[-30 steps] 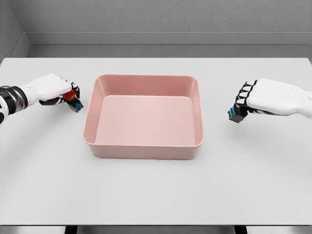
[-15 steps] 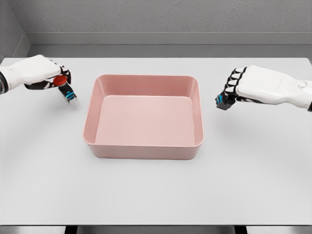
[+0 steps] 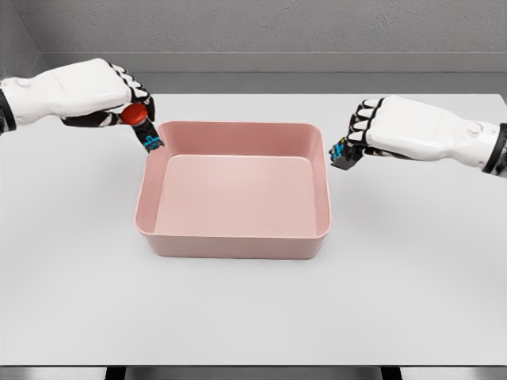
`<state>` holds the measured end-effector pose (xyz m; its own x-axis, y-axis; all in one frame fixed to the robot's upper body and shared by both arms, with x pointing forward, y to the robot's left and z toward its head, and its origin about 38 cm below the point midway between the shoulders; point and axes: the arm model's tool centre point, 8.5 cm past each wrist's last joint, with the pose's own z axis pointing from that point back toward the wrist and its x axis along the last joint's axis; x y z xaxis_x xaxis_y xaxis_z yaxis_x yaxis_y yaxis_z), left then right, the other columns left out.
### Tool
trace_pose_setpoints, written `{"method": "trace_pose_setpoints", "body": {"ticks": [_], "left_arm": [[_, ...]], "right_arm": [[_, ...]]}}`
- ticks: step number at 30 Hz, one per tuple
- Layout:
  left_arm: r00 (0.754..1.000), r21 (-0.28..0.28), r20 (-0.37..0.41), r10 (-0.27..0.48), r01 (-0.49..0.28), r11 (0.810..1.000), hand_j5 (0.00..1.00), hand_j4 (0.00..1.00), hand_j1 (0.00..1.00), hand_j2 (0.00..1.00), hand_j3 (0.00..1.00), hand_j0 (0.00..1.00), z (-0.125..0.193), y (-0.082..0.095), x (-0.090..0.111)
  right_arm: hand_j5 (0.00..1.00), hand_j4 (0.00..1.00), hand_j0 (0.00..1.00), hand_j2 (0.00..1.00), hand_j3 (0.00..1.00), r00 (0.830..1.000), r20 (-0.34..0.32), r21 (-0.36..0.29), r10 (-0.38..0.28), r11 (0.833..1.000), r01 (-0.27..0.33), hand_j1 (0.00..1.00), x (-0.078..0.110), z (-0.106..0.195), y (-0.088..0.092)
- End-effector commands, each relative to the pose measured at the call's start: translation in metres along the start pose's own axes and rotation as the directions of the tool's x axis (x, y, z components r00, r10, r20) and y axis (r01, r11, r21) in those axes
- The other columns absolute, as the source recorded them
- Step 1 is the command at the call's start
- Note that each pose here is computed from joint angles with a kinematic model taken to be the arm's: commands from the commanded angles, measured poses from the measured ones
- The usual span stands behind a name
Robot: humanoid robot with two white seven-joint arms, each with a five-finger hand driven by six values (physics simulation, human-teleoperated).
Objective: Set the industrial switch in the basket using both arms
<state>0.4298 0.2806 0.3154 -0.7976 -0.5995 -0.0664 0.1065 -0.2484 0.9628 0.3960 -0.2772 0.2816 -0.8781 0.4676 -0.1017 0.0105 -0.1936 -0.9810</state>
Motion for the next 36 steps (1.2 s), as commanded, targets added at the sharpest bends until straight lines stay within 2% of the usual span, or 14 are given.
{"method": "trace_pose_setpoints", "body": {"ticks": [1,6,12,17,19,21,24,27,28,30,31,32,34,36], "left_arm": [[0.999,0.013,0.045,-0.005,0.005,1.000,0.50,0.50,0.50,0.50,0.50,0.50,-0.007,0.004,0.014],[0.997,0.001,0.081,-0.006,0.006,1.000,0.58,0.58,0.58,0.58,0.58,0.58,-0.014,-0.001,0.024],[0.992,-0.014,0.125,0.004,-0.002,1.000,0.91,0.91,0.91,0.91,0.91,0.91,-0.027,-0.009,0.037],[0.993,-0.012,0.122,0.003,-0.002,1.000,1.00,1.00,1.00,1.00,1.00,1.00,-0.026,-0.009,0.036],[0.992,-0.006,0.126,0.005,-0.005,1.000,1.00,1.00,1.00,1.00,1.00,1.00,-0.028,-0.009,0.037],[0.986,0.017,0.164,0.004,-0.007,1.000,1.00,1.00,1.00,1.00,1.00,1.00,-0.038,-0.005,0.048],[0.989,0.031,0.150,-0.013,0.009,0.999,1.00,1.00,1.00,1.00,1.00,1.00,-0.034,0.004,0.044],[0.989,0.040,0.134,0.061,-0.067,0.997,1.00,1.00,1.00,1.00,1.00,1.00,-0.017,0.006,0.030],[0.984,0.044,0.129,0.122,-0.129,0.991,1.00,1.00,1.00,1.00,1.00,1.00,-0.006,0.004,0.022],[0.954,0.057,0.134,0.267,-0.276,0.959,1.00,1.00,1.00,1.00,1.00,1.00,0.009,-0.004,0.007],[0.949,0.051,0.122,0.291,-0.298,0.953,1.00,1.00,1.00,1.00,1.00,1.00,0.011,-0.009,0.003],[0.954,0.038,0.088,0.287,-0.291,0.956,1.00,1.00,1.00,1.00,1.00,1.00,0.023,-0.012,-0.004],[0.950,0.011,0.112,0.292,-0.295,0.955,1.00,1.00,1.00,1.00,1.00,1.00,0.032,-0.031,-0.006],[0.947,0.008,0.127,0.296,-0.299,0.954,1.00,1.00,1.00,1.00,1.00,1.00,0.034,-0.039,-0.009]], "right_arm": [[0.41,0.41,0.41,0.41,0.41,1.000,0.008,-0.014,-0.008,1.000,0.008,0.41,0.002,-0.004,-0.001],[0.41,0.41,0.41,0.41,0.41,1.000,0.025,-0.044,-0.004,0.999,0.005,0.41,0.005,-0.013,-0.007],[0.41,0.41,0.41,0.41,0.41,0.999,0.048,-0.068,-0.013,0.998,0.016,0.41,0.009,-0.024,-0.007],[0.41,0.41,0.41,0.41,0.41,0.998,0.063,-0.084,-0.018,0.996,0.023,0.41,0.012,-0.031,-0.008],[0.41,0.41,0.41,0.41,0.41,0.997,0.068,-0.088,-0.021,0.996,0.027,0.41,0.014,-0.033,-0.008],[0.41,0.41,0.41,0.41,0.41,0.997,0.073,-0.093,-0.023,0.995,0.029,0.41,0.015,-0.036,-0.008],[0.41,0.41,0.41,0.41,0.41,0.996,0.086,-0.105,-0.029,0.994,0.038,0.41,0.018,-0.042,-0.008],[0.41,0.41,0.41,0.41,0.41,0.995,0.098,-0.114,-0.033,0.992,0.044,0.41,0.021,-0.047,-0.008],[0.41,0.41,0.41,0.41,0.41,0.994,0.103,-0.119,-0.035,0.992,0.048,0.41,0.022,-0.049,-0.008],[0.41,0.41,0.41,0.41,0.41,0.994,0.105,-0.122,-0.035,0.991,0.048,0.41,0.023,-0.050,-0.008],[0.41,0.41,0.41,0.41,0.41,0.993,0.111,-0.127,-0.038,0.991,0.052,0.41,0.024,-0.053,-0.009],[0.41,0.41,0.41,0.41,0.41,0.993,0.113,-0.127,-0.038,0.990,0.053,0.41,0.025,-0.054,-0.009],[0.41,0.41,0.41,0.41,0.41,0.992,0.121,-0.134,-0.042,0.989,0.058,0.41,0.027,-0.058,-0.009],[0.41,0.41,0.41,0.41,0.41,0.990,0.133,-0.147,-0.046,0.987,0.066,0.41,0.030,-0.063,-0.010]]}}
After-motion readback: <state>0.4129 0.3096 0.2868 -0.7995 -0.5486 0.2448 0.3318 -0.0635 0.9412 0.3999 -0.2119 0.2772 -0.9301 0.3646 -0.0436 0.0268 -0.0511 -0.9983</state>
